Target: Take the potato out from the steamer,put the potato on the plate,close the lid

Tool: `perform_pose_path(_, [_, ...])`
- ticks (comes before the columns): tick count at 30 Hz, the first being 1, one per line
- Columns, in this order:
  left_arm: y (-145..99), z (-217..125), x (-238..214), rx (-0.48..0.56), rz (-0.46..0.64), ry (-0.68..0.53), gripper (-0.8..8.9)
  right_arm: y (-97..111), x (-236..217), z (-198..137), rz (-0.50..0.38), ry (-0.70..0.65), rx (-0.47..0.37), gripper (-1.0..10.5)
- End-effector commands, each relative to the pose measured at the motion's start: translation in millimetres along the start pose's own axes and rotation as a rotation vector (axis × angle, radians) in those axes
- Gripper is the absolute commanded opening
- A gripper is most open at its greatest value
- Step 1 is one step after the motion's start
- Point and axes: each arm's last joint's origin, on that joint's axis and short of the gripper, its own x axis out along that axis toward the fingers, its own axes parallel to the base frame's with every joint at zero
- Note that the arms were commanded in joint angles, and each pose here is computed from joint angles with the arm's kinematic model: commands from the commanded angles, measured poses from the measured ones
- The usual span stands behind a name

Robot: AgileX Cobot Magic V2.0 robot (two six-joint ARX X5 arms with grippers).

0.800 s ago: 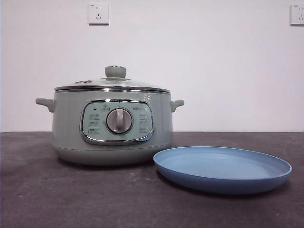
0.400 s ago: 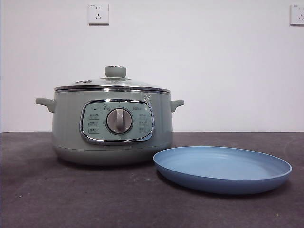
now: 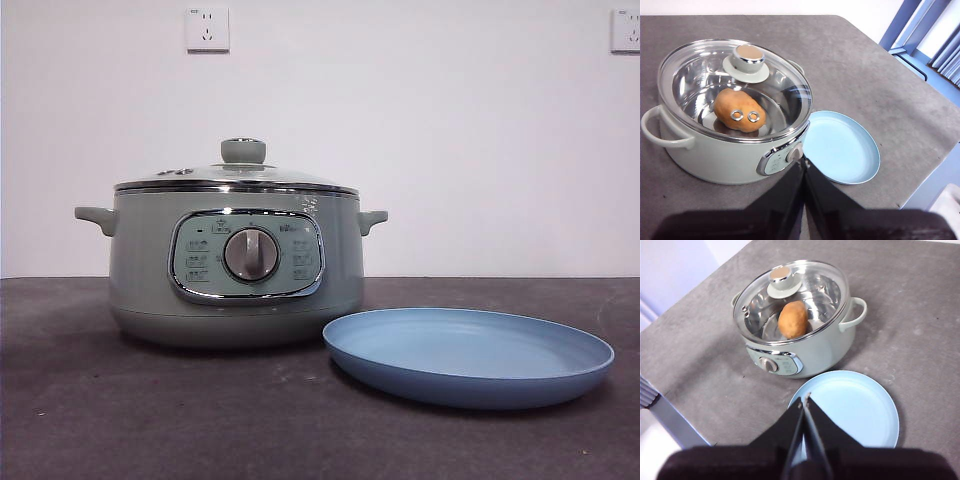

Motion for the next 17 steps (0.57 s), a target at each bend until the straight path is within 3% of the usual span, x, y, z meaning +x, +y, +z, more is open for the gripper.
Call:
perform_pose_path(1, [-1.4, 1.2, -0.7, 0.031, -0.008, -0.006, 1.02, 0.5, 0.9, 1.4, 0.008, -0.005, -0.022, 1.8])
perform_pose_path(4, [-1.4, 1.7, -0.7, 0.034, -0.006, -0.010, 5.66, 0.5, 1.0, 2.5, 0.007, -0.015, -0.008, 5.4])
perform_pose_path(5, [-1.3, 2.1, -0.7, 0.037, -0.006, -0.014, 6.67, 0.4, 1.0, 2.9, 0.007, -0.018, -0.003, 6.2])
perform_pose_path(17, [-1.3, 8.2, -0.5, 0.082, 0.007, -0.060, 6.92, -0.3, 2.2, 3.2, 0.008, -0.015, 0.001, 6.6])
